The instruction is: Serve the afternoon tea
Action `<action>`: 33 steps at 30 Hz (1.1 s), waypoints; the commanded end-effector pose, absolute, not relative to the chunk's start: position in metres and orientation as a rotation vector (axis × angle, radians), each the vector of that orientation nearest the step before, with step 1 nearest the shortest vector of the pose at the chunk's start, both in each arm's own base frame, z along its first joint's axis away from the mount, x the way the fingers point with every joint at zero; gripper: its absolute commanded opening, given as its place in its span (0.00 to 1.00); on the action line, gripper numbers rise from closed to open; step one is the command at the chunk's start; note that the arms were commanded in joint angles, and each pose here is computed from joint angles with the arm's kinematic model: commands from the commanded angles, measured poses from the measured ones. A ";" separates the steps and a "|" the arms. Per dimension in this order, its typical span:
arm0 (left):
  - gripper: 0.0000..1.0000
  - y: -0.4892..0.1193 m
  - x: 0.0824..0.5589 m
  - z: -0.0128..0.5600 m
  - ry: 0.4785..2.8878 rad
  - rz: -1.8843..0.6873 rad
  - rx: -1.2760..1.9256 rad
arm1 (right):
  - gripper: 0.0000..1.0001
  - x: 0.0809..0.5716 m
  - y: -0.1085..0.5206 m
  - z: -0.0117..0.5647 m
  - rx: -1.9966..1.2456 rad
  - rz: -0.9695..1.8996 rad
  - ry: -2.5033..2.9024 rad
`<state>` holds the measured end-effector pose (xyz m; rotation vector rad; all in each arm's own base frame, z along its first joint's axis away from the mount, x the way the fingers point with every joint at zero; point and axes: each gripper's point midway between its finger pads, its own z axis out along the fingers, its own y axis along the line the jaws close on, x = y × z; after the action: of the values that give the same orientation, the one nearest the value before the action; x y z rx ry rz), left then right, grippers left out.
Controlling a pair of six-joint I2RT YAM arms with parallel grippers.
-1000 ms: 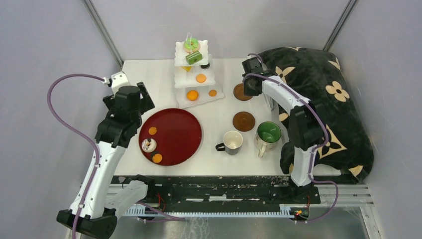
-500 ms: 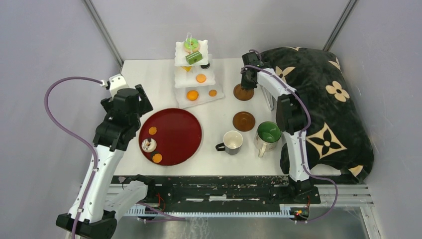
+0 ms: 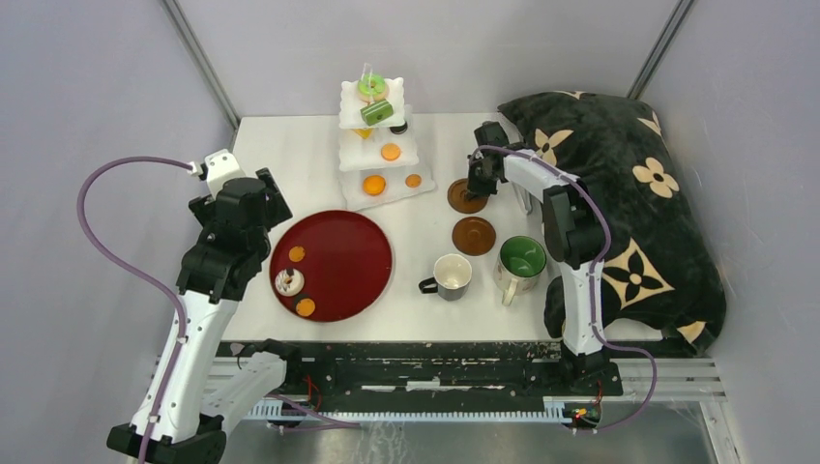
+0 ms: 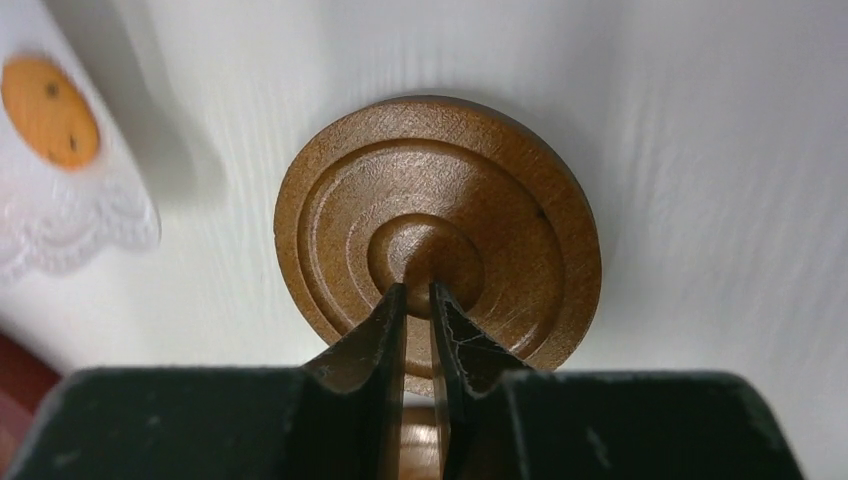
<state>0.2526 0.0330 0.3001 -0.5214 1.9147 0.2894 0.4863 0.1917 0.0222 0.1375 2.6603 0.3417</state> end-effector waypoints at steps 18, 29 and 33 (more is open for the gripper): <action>0.99 0.039 0.242 0.315 1.828 0.247 -0.590 | 0.26 0.391 0.311 0.041 -0.375 0.597 2.691; 0.99 0.041 0.252 0.323 1.835 0.302 -0.533 | 0.53 0.376 0.250 0.206 -0.354 0.402 2.357; 0.99 -0.004 0.266 0.310 1.922 0.081 -0.304 | 0.54 0.336 0.213 0.197 -0.299 0.306 2.424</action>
<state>0.2527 0.0291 0.3005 -0.5078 1.9084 0.2539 0.3713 0.2552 0.2329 -0.3369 2.2810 0.4842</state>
